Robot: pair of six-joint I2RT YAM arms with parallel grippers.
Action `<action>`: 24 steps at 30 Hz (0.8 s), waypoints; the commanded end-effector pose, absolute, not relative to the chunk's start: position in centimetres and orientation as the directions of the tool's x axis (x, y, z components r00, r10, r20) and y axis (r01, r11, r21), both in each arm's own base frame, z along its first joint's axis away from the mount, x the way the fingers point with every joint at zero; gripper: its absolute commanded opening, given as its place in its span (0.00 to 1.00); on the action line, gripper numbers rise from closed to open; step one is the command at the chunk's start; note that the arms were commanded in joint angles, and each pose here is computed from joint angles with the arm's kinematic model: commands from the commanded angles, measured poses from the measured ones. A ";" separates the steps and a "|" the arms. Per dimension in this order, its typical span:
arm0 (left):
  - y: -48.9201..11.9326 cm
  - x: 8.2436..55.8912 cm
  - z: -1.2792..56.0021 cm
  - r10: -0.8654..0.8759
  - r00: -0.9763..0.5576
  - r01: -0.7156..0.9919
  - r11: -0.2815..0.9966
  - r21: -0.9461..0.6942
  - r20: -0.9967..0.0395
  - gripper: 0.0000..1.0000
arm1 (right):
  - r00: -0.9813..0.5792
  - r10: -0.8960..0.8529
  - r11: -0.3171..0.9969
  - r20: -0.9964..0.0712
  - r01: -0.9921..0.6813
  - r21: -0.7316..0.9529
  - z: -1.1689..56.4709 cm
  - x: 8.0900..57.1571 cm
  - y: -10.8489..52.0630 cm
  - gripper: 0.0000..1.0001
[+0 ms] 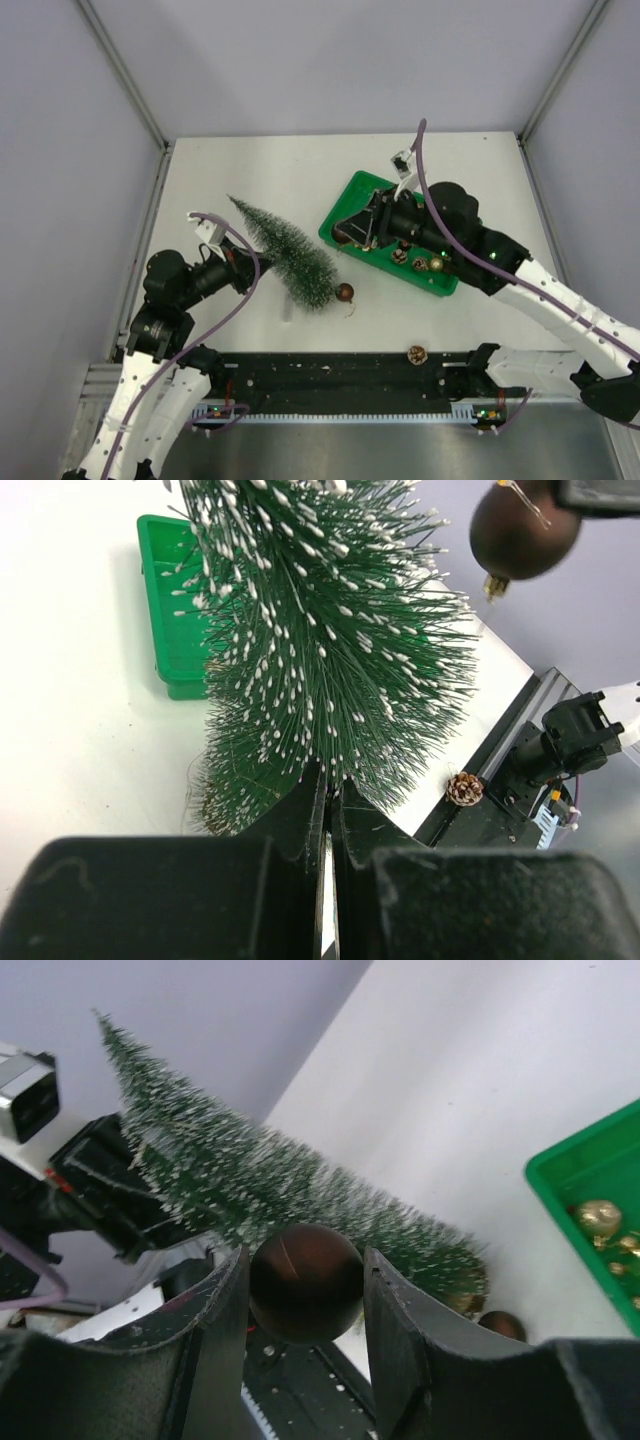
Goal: Decorate the small christmas tree
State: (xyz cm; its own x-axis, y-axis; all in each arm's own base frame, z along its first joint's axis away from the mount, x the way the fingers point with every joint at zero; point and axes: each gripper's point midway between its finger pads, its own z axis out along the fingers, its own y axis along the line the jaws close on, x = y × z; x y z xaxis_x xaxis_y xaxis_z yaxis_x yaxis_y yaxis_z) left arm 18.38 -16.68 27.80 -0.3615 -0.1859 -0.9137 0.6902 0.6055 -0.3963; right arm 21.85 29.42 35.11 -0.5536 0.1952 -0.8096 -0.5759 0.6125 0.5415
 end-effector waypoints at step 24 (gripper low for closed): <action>-16.8 18.0 28.8 -0.220 -0.314 0.718 0.581 -0.383 -0.924 0.00 | -0.455 0.513 0.239 -0.728 -0.739 0.630 43.9 17.7 38.7 0.29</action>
State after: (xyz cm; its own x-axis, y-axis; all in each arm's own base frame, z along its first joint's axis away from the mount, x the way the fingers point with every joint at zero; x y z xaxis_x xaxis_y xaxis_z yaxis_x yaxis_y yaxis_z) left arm 18.04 -16.72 27.71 -0.3609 -0.2051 -0.9098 0.6917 0.5956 -0.4086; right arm 18.28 38.67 40.93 -0.4777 0.4328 -0.7646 -0.7096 0.3230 0.6262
